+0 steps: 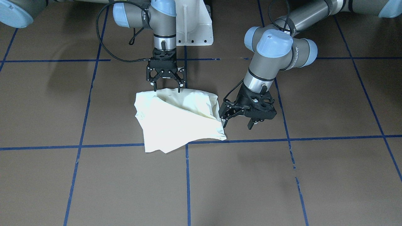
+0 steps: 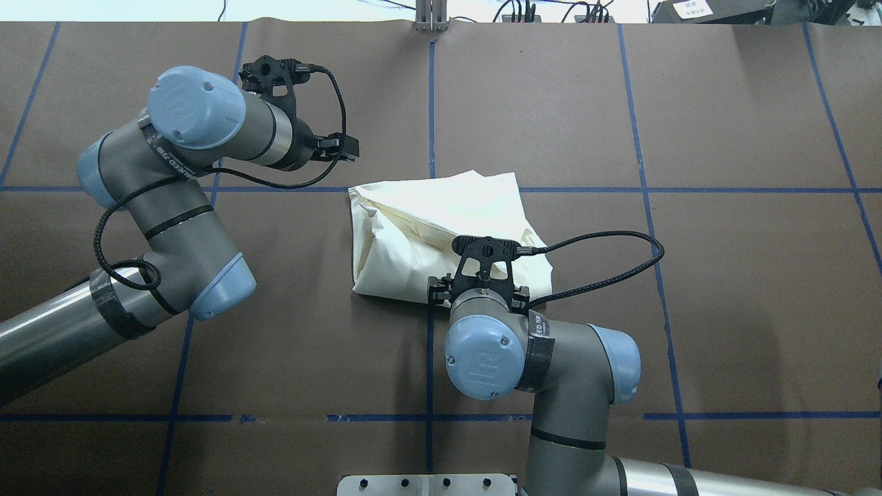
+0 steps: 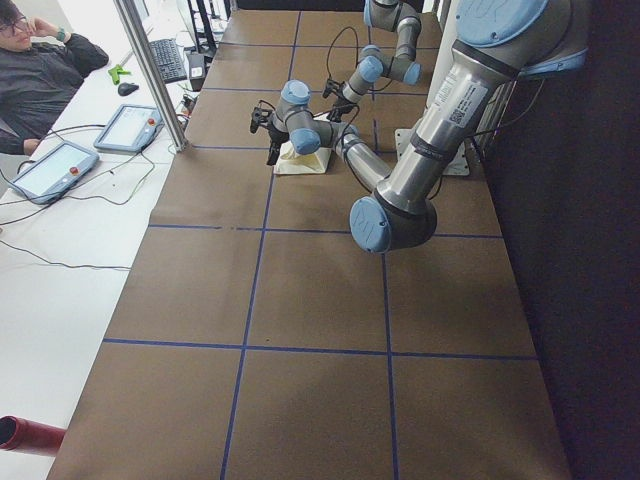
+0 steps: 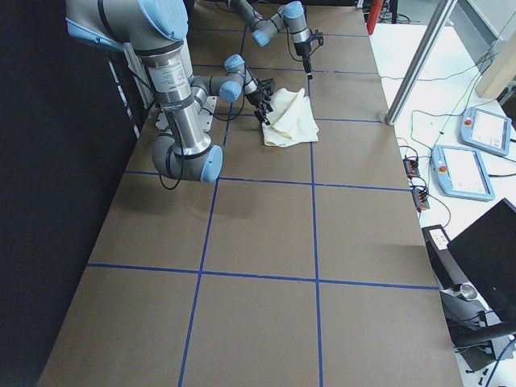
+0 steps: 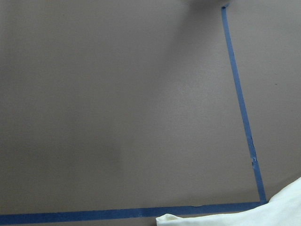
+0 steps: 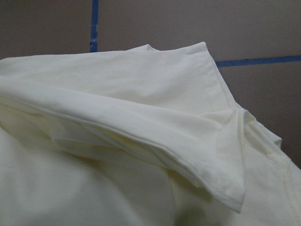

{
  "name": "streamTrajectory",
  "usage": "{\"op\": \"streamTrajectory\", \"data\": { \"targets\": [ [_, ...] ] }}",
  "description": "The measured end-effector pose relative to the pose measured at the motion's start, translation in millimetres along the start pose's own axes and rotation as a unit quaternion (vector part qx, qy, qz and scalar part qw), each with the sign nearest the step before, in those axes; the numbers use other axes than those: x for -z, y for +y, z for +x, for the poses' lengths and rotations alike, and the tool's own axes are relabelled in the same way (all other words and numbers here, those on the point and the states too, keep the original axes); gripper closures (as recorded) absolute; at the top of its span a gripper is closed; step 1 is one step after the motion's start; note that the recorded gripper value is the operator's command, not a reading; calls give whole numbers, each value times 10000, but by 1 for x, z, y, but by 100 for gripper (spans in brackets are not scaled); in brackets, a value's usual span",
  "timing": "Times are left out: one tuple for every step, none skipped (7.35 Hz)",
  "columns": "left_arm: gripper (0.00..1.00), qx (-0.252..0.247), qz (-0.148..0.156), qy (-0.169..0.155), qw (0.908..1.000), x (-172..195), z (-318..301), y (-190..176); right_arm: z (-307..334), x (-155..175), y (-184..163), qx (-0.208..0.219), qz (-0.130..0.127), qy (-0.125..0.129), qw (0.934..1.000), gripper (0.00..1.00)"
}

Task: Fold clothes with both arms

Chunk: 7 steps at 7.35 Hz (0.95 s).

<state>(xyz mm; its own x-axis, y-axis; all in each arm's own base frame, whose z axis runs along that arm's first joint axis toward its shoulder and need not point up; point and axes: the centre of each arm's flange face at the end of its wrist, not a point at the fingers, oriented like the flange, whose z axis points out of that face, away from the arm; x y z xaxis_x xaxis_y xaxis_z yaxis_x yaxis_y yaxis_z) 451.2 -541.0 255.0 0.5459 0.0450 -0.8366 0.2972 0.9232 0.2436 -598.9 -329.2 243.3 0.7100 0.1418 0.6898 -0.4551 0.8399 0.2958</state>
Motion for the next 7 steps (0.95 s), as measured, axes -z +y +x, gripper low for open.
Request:
{"op": "streamTrajectory", "data": {
  "targets": [
    [0,0,0,0,10000,0,0,0,-3,-7,3,-133,68,51,9999,4],
    [0,0,0,0,10000,0,0,0,-11,-13,4,-247,130,85,9996,5],
    [0,1,-1,-2,10000,0,-1,0,-17,-19,3,-307,176,123,9993,5],
    [0,2,-2,-6,10000,0,-1,0,-17,-24,-4,-334,236,173,9990,5],
    [0,2,-3,-6,10000,0,-1,0,-13,-34,-16,-336,309,270,9986,4],
    [0,1,-1,-3,10000,0,-1,0,-6,-46,-31,-305,396,401,9979,4],
    [0,2,0,-1,10000,0,-1,0,2,-59,-49,-252,487,551,9970,2]
  ]
}}
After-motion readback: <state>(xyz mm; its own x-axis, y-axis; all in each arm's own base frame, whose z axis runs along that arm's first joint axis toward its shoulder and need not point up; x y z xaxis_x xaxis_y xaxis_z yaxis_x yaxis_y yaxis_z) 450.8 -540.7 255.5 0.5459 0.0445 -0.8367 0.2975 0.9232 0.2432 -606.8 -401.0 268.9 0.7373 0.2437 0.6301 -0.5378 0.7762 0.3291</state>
